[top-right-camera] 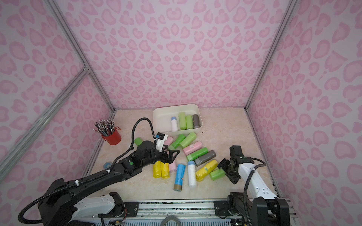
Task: Put the roll of trash bags into the storage box
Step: Pick up the roll of trash bags from the center of the board, then place the roll of trash bags in the storage box.
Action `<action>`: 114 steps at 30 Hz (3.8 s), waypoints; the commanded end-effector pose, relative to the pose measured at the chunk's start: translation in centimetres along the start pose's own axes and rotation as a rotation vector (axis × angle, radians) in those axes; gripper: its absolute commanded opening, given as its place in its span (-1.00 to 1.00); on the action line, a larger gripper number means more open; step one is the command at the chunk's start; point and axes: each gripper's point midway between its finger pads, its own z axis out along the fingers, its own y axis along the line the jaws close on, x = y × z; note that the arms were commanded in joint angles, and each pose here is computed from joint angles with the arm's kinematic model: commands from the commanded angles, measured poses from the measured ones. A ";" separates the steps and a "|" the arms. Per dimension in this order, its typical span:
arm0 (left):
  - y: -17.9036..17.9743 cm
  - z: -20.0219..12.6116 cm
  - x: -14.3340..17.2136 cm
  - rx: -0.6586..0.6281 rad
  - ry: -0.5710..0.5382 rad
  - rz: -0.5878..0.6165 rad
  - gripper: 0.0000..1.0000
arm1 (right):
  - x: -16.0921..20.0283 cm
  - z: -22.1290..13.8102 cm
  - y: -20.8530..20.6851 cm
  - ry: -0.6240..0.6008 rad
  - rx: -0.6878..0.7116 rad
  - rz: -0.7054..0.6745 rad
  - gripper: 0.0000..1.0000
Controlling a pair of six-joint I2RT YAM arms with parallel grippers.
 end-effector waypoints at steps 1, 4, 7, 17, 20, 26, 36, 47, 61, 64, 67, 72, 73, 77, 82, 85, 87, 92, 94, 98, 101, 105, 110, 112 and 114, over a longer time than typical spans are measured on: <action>0.0 -0.1 -0.9 -0.004 -0.040 -0.004 0.99 | -0.1 0.5 -0.4 -0.003 0.017 0.007 0.76; 0.1 0.0 -0.8 -0.007 -0.043 -0.006 0.99 | 0.0 0.7 -0.5 0.004 0.020 0.008 0.74; 0.2 0.0 -0.7 -0.013 -0.044 -0.010 0.99 | -0.1 0.9 -0.6 -0.001 0.023 0.010 0.70; 0.6 0.0 -0.7 -0.026 -0.058 -0.023 0.99 | -0.5 1.2 -0.5 -0.011 0.019 -0.006 0.32; 0.7 0.1 -0.7 -0.027 -0.059 -0.024 0.99 | -0.6 1.2 -0.4 -0.016 0.014 -0.014 0.24; 1.0 0.2 -0.7 -0.040 -0.060 -0.032 0.99 | -0.9 1.1 -0.4 -0.031 0.018 -0.029 0.15; 1.5 0.1 -1.5 -0.057 -0.094 -0.057 0.99 | -1.8 -0.1 1.6 -0.058 -0.054 -0.067 -0.09; 3.0 0.1 -3.7 -0.139 -0.131 -0.098 0.99 | -4.1 -3.5 4.8 -0.161 -0.149 -0.192 -0.22; 5.2 -1.7 -7.3 -0.256 -0.196 -0.179 0.99 | -6.5 -6.3 7.5 -0.296 -0.236 -0.242 -0.29; 5.4 -1.6 -7.0 -0.257 -0.197 -0.195 0.99 | -6.9 -7.0 7.8 -0.322 -0.243 -0.246 -0.29; 5.5 -1.8 -6.8 -0.254 -0.203 -0.216 0.99 | -7.3 -7.6 8.0 -0.343 -0.249 -0.246 -0.29; 6.1 -2.2 -6.9 -0.263 -0.206 -0.228 0.99 | -7.7 -8.4 8.7 -0.362 -0.272 -0.247 -0.30; 6.2 -2.3 -7.1 -0.264 -0.210 -0.232 0.99 | -7.7 -8.5 8.8 -0.363 -0.273 -0.247 -0.31; 6.9 -2.7 -7.2 -0.261 -0.222 -0.261 0.99 | -7.9 -9.1 9.3 -0.371 -0.286 -0.256 -0.31; 7.2 -3.0 -6.9 -0.257 -0.238 -0.281 0.99 | -8.3 -9.5 10.1 -0.369 -0.302 -0.265 -0.32; 7.3 -3.2 -6.7 -0.265 -0.240 -0.283 0.99 | -8.4 -9.6 10.9 -0.368 -0.317 -0.278 -0.33; 7.5 -3.6 -6.7 -0.271 -0.248 -0.285 0.99 | -8.4 -9.7 11.4 -0.367 -0.322 -0.290 -0.33; 8.1 -4.5 -6.7 -0.274 -0.269 -0.300 0.99 | -8.2 -9.8 13.0 -0.363 -0.323 -0.333 -0.34; 8.3 -4.6 -6.6 -0.268 -0.270 -0.308 0.99 | -8.1 -9.9 13.7 -0.361 -0.325 -0.348 -0.35; 8.5 -4.7 -6.4 -0.266 -0.270 -0.312 0.99 | -7.7 -9.9 15.1 -0.358 -0.326 -0.384 -0.36; 8.7 -5.1 -6.5 -0.264 -0.282 -0.313 0.99 | -7.5 -10.0 16.3 -0.357 -0.338 -0.407 -0.36; 9.0 -5.4 -6.6 -0.263 -0.295 -0.321 0.99 | -7.0 -10.3 18.6 -0.348 -0.359 -0.461 -0.37; 9.2 -5.6 -6.6 -0.263 -0.302 -0.323 0.99 | -6.4 -10.0 22.0 -0.334 -0.371 -0.544 -0.37; 9.4 -5.6 -6.6 -0.272 -0.300 -0.328 0.99 | -6.1 -10.0 23.7 -0.333 -0.380 -0.584 -0.37; 9.5 -5.7 -6.5 -0.280 -0.296 -0.330 0.99 | -5.8 -9.9 25.4 -0.327 -0.388 -0.628 -0.37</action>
